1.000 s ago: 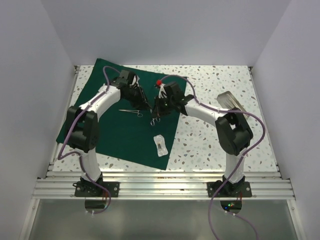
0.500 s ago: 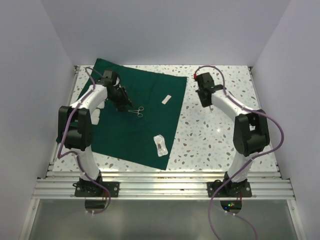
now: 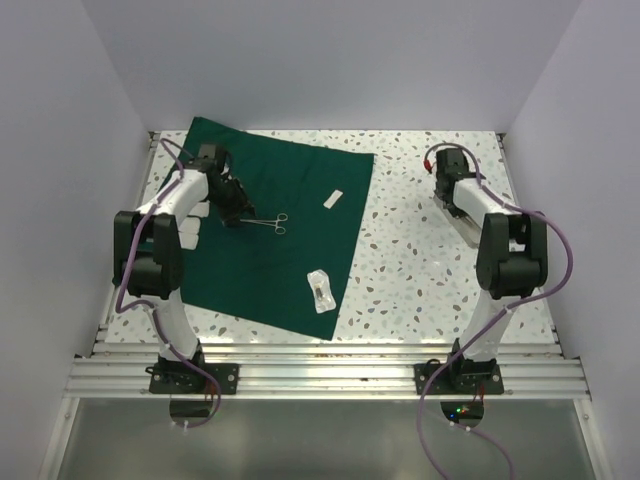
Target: Prepare the surgical pack
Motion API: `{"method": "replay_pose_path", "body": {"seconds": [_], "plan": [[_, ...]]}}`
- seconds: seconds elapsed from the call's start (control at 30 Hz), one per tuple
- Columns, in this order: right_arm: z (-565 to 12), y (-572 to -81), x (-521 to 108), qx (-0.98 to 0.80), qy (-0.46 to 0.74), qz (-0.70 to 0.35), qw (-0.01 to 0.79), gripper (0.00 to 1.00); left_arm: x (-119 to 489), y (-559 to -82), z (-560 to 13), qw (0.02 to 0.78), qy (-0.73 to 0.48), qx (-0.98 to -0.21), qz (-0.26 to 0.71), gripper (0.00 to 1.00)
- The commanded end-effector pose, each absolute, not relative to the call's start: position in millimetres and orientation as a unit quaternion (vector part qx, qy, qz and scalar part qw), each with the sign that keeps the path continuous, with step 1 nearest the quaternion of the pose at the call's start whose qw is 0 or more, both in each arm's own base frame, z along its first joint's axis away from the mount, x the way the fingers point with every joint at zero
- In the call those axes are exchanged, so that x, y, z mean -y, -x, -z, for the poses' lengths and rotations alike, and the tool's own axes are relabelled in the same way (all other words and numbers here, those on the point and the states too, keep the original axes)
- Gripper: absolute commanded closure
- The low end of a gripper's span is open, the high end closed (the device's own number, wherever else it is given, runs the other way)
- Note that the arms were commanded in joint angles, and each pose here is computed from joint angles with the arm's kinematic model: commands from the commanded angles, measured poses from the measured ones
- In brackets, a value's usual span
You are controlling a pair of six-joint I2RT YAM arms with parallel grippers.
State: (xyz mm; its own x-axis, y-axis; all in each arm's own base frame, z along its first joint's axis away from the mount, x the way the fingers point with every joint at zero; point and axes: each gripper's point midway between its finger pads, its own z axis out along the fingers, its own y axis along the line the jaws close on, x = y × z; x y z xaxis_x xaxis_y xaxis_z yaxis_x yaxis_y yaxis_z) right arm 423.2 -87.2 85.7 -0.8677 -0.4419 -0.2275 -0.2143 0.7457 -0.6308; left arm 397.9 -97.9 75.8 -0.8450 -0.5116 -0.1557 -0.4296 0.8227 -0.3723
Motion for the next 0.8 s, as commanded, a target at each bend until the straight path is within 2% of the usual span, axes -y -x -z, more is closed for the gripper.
{"method": "replay_pose_path", "body": {"seconds": [0.0,0.23,0.27,0.33,0.43,0.77], "plan": [[-83.0,-435.7,98.3,-0.913,0.189,0.313,0.183,1.0,97.6,-391.9,-69.4,0.117,0.245,-0.949,0.162,0.5],[-76.1,-447.4,102.9,-0.912,0.179,0.326,0.173,0.91,96.7,-389.1,-70.5,0.119,0.248,-0.948,0.16,0.48],[-76.4,-447.3,103.3,-0.913,0.174,0.327,0.173,0.84,96.4,-388.3,-70.1,0.118,0.249,-0.948,0.159,0.47],[-76.8,-446.6,104.8,-0.911,0.173,0.332,0.172,0.79,96.0,-385.5,-69.1,0.116,0.25,-0.948,0.158,0.46],[-82.9,-445.5,107.2,-0.908,0.166,0.341,0.178,0.65,95.6,-383.6,-69.5,0.117,0.251,-0.948,0.158,0.45],[-104.4,-446.6,104.4,-0.908,0.134,0.337,0.208,0.53,96.9,-381.4,-68.7,0.112,0.252,-0.948,0.159,0.42]]}}
